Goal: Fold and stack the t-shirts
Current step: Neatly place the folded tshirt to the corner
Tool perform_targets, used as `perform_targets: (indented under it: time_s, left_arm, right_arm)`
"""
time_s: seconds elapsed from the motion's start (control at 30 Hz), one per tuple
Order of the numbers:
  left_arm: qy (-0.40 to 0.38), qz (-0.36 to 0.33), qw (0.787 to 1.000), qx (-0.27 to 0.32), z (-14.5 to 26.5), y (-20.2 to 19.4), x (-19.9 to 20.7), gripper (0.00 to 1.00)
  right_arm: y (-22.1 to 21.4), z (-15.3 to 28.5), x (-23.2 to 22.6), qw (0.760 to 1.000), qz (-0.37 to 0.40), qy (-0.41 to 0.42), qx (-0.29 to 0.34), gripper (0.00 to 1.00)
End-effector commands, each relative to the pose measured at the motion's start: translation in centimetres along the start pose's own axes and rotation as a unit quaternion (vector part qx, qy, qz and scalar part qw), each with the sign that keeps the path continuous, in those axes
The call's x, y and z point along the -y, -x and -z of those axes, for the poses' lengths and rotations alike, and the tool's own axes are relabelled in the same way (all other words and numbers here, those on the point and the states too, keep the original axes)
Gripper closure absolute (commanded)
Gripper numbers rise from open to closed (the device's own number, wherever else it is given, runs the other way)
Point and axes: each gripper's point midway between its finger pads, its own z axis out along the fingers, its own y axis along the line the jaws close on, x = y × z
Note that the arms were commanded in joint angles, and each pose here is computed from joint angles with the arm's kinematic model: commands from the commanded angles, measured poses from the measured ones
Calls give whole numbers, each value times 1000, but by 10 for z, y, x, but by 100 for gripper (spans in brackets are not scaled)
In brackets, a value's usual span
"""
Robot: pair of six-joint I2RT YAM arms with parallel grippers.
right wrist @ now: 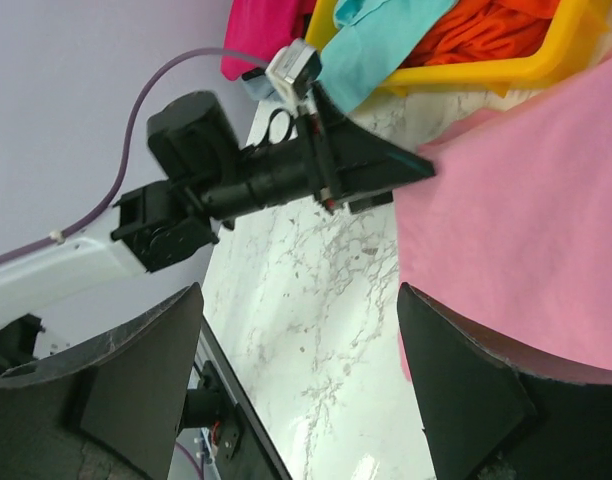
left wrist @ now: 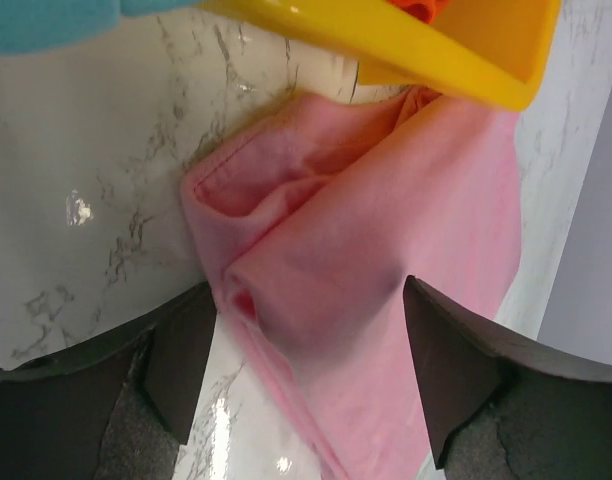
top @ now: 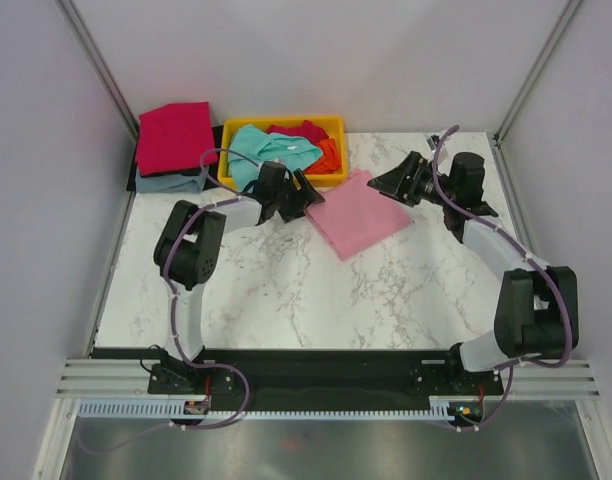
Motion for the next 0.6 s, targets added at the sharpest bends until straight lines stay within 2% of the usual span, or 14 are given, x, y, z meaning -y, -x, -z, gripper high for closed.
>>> perform_targets:
  time_s: [0.0,0.1,0.17,0.2,0.27,0.3,0.43,0.57]
  left_arm:
    - [44,24,999,4,-18,-5,-18,17]
    - [64,36,997,7,-22,-13,-31,25]
    - [66,40,997,5,-29,-17,-35,40]
    - [66,41,997,4,-33,-18,-36,49]
    - [57,40,998,3,-37,-17,-28,92]
    - [50,38,998,2,-38,-16,-24,98]
    - [19,-14,999,-23,-23,-23,2,98]
    - [30,-67,996,-51,17,-39,2,98]
  right_arm:
    - [-1,17,-36,998,54,39,9,13]
    - [-3,23,-45,997,57,44,17,12]
    - [-9,23,-51,997,56,55,12,11]
    - [-12,22,-52,997,56,58,8,11]
    - [-18,20,-51,997,52,57,1,11]
    - [-20,20,-49,997,50,55,-1,11]
    - [-26,24,-45,998,52,44,-1,11]
    - [-29,30,-44,998,57,28,0,11]
